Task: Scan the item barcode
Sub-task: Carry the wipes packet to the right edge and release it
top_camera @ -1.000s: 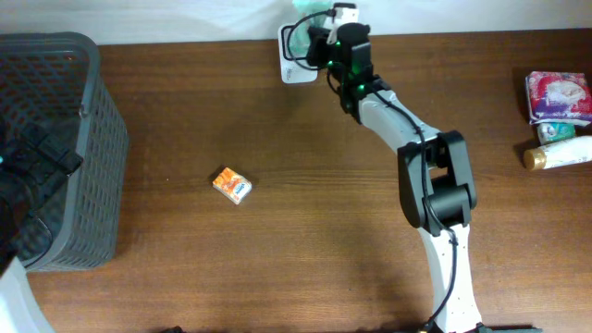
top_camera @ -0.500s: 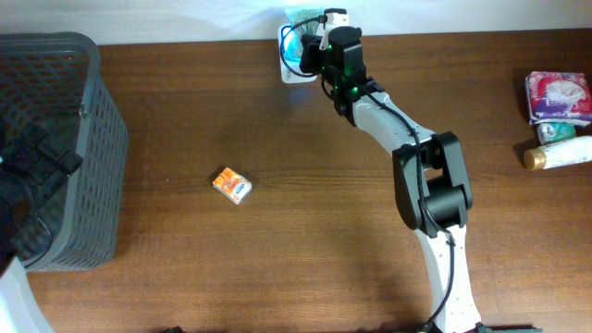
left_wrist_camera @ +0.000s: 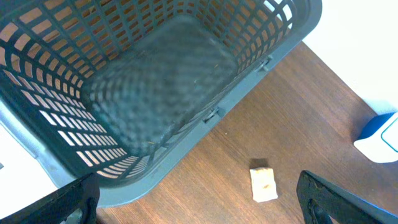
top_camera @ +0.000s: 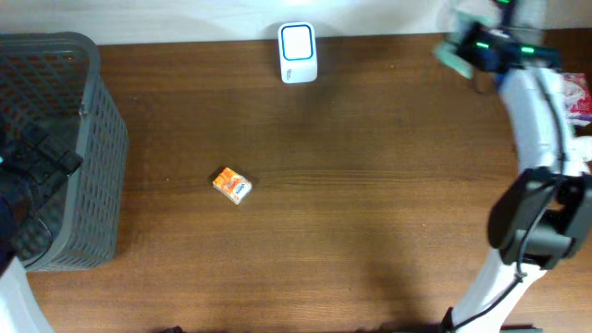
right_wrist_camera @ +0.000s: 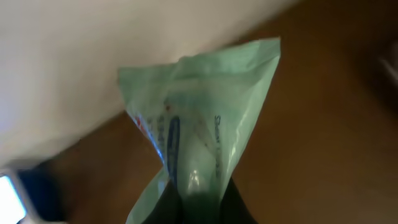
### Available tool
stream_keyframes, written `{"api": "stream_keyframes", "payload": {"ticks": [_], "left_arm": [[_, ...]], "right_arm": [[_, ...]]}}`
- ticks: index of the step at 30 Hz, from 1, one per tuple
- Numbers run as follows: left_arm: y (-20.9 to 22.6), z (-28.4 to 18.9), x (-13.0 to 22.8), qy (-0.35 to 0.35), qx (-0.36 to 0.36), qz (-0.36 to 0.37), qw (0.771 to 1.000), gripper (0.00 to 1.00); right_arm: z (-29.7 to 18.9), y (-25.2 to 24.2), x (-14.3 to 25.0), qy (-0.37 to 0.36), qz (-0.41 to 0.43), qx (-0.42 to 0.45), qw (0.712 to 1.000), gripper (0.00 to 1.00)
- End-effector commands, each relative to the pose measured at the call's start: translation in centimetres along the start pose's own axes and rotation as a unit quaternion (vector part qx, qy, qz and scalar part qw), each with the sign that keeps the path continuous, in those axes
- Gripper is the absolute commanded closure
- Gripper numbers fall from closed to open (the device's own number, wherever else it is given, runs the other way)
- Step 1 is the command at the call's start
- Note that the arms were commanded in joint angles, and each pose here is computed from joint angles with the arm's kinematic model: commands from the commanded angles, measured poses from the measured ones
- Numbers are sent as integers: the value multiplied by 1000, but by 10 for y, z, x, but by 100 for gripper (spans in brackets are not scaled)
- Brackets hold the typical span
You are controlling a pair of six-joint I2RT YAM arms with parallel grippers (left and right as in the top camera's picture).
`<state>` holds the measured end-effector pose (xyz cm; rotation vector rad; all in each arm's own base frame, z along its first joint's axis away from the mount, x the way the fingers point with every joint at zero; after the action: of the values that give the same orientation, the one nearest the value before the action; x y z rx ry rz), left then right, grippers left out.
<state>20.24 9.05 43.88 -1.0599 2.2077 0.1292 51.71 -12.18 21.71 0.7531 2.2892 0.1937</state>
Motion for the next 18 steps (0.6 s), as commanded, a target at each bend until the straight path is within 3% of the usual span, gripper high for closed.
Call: {"api": "stream_keyframes", "payload": {"ticks": [1,4,7,9,11,12,13,18], "left_arm": [[2,-1,-1,-2,-3,-6,1000,1],[2,-1,-1,-2,-3,-6,1000,1],[2,-1,-1,-2,-3,-6,1000,1],[2,-1,-1,-2,-3,-6,1000,1],[2,-1,-1,-2,-3,-6,1000,1],[2,-1,-1,-2,-3,-6,1000,1],[2,-1,-1,-2,-3,-6,1000,1],[2,-1,-1,-2,-3,-6,1000,1]], "right_arm": [[-8,-101,-6,26,128,92,987,96],[-19,-166,-7,28,180,132,974,96],[-17,-191,-5,25,197,145,969,95],[-7,-194,-2,29,197,146,969,85],[2,-195,3,39,197,148,968,83],[6,-196,6,44,197,149,968,64],[6,-196,8,48,198,150,967,55],[-15,-180,3,58,163,114,978,55]]}}
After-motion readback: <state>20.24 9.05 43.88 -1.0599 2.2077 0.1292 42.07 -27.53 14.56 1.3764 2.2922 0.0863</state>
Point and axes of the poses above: each gripper's point midway between its finger pads, its own z axis out along the fingers, its own y axis along the line the jaws close on, x = y × z, the point moved 5 cm from there along -z, back along the fingers, and after that the axes turned 2 degrees about -z, right-handed, at the moved point
